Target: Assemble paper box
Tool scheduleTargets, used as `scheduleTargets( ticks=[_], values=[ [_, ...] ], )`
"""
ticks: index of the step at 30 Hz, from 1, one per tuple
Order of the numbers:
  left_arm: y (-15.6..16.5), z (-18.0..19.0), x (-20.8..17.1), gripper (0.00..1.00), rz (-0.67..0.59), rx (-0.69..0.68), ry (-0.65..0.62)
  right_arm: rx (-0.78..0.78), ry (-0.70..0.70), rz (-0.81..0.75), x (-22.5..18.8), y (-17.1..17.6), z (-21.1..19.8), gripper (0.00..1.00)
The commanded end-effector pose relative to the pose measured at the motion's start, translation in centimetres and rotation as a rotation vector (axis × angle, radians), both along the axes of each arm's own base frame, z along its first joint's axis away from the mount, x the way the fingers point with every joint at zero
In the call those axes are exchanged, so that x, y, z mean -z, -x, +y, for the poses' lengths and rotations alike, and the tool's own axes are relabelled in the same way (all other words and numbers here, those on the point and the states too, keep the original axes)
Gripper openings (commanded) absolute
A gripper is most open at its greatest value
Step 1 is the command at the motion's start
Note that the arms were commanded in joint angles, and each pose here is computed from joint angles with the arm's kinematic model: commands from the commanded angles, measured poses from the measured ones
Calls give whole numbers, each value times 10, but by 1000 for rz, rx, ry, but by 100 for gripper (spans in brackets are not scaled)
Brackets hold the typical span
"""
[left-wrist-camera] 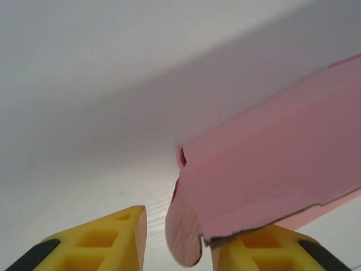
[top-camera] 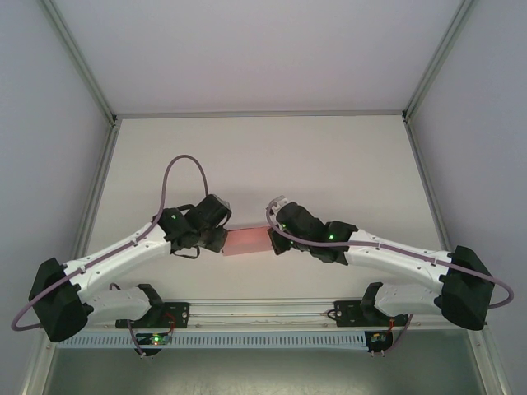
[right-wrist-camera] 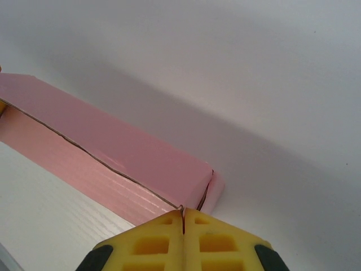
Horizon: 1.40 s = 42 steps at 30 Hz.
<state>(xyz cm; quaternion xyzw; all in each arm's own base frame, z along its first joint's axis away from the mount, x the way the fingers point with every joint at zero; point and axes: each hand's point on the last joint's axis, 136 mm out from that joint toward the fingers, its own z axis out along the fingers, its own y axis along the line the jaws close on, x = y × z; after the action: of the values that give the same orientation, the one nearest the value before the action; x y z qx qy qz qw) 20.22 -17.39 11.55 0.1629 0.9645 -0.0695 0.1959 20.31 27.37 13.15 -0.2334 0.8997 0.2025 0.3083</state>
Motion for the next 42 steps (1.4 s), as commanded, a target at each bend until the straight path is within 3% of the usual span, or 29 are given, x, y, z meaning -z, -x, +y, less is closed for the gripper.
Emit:
scheduleTargets(
  ticks=[1, 15, 26, 42],
  values=[
    [-8, 6, 7, 35, -76, 6, -65, -17, -30, 28, -5, 3, 2, 0],
    [-7, 1, -1, 37, -101, 21, -11, -16, -2, 148, -9, -3, -3, 0],
    [-10, -8, -1, 38, -115, 39, 28, -59, -77, 259, -11, -1, 6, 0],
    [-14, -7, -3, 15, -119, 39, 4, -41, -81, 252, -12, -6, -3, 0]
  ],
)
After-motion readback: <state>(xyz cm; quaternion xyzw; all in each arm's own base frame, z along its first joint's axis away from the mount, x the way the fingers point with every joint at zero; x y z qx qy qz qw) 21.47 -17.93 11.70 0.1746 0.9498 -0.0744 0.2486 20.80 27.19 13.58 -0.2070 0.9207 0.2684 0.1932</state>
